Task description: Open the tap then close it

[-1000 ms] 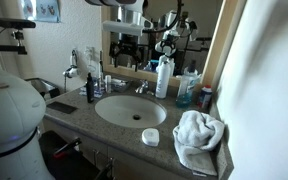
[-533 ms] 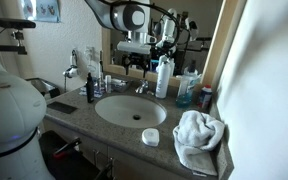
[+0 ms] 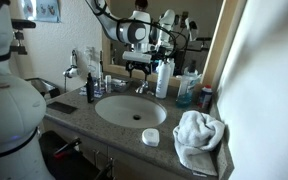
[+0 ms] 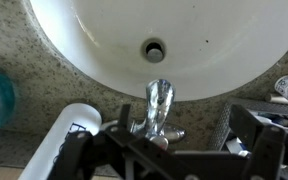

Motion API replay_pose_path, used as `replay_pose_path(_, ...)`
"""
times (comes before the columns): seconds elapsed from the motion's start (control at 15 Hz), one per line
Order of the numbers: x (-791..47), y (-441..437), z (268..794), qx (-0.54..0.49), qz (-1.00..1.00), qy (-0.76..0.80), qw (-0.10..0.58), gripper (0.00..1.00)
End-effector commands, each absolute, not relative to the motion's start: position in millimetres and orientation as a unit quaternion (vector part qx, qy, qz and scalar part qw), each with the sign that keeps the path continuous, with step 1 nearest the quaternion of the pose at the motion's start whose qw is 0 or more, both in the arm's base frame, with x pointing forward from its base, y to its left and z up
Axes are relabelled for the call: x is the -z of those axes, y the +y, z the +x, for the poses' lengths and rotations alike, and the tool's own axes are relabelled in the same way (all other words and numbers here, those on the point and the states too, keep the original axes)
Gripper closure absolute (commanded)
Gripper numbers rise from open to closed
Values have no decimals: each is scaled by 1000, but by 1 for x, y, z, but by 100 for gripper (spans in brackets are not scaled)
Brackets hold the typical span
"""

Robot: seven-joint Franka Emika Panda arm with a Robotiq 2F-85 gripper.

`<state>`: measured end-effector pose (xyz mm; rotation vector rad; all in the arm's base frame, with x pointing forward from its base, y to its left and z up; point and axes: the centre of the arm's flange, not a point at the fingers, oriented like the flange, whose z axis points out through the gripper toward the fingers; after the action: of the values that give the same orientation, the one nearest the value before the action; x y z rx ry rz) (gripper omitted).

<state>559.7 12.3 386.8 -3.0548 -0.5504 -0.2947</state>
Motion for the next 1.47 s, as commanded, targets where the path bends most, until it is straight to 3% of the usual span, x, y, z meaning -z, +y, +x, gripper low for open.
replay_pose_path(0.0,-371,10,593,113,-976,-187,14,0)
replay_pose_path(0.73,-347,6,635,142,-973,-181,10,0)
replay_pose_path(0.8,-346,6,637,142,-973,-180,8,17)
replay_pose_path(0.87,-346,6,638,140,-974,-179,12,26)
replay_pose_path(1.4,-375,15,632,110,-977,-179,29,88)
